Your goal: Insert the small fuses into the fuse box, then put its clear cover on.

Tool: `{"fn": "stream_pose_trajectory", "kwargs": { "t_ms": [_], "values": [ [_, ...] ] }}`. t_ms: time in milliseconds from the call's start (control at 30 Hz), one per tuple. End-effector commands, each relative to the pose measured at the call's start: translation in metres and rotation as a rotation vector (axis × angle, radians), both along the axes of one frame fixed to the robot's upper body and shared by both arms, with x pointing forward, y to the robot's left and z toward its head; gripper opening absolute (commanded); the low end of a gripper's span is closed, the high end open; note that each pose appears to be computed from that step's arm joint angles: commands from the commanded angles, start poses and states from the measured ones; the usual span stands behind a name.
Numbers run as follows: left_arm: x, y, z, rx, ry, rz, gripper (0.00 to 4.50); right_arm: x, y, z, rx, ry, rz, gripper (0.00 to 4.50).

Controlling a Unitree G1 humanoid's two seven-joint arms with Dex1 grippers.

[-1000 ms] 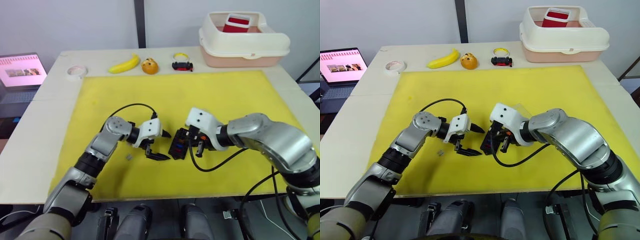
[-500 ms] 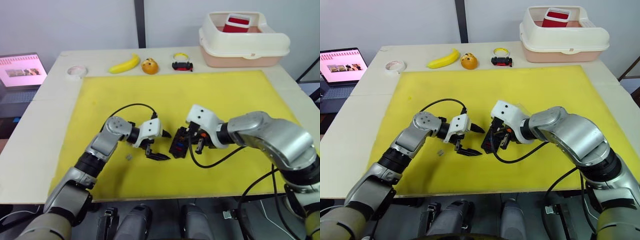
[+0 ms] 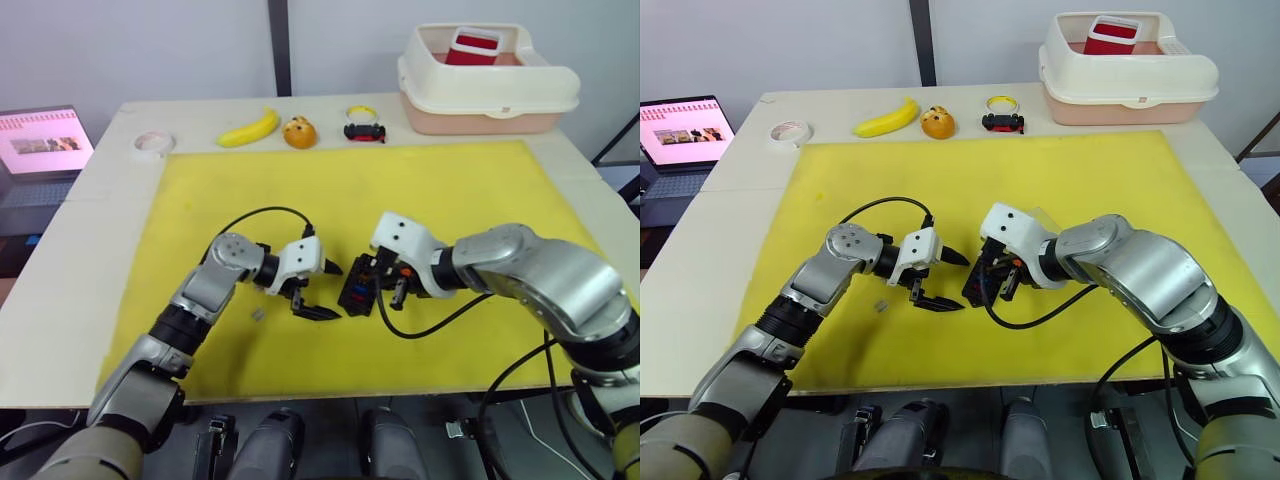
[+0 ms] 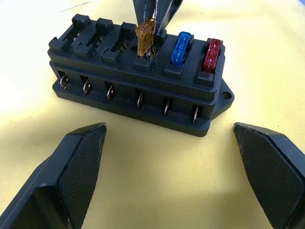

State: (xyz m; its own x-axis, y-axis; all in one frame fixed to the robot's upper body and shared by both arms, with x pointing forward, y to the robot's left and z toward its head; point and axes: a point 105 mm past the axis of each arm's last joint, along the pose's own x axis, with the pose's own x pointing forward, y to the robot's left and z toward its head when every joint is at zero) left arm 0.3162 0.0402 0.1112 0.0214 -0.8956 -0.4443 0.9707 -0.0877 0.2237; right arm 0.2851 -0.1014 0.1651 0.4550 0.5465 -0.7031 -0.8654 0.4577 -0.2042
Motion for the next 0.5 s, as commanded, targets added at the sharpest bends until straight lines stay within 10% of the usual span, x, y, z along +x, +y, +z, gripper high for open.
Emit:
{"fn": "stream_pose_trajectory", "kwargs": {
  "t_ms": [33,500],
  "values": [
    [-0.0003,-0.0018,0.0112,-0.025,-0.039,-0.011,4.5,-0.0012,-0.0005,0.0026,-0.021,-0.009,0.016,0.06],
    [-0.0032,-0.0085,0.012,-0.043,-0.045,-0.015,4.5,-0.0036,-0.0015,0.0083,-0.064,0.002,0.068,0.06]
  ]
}}
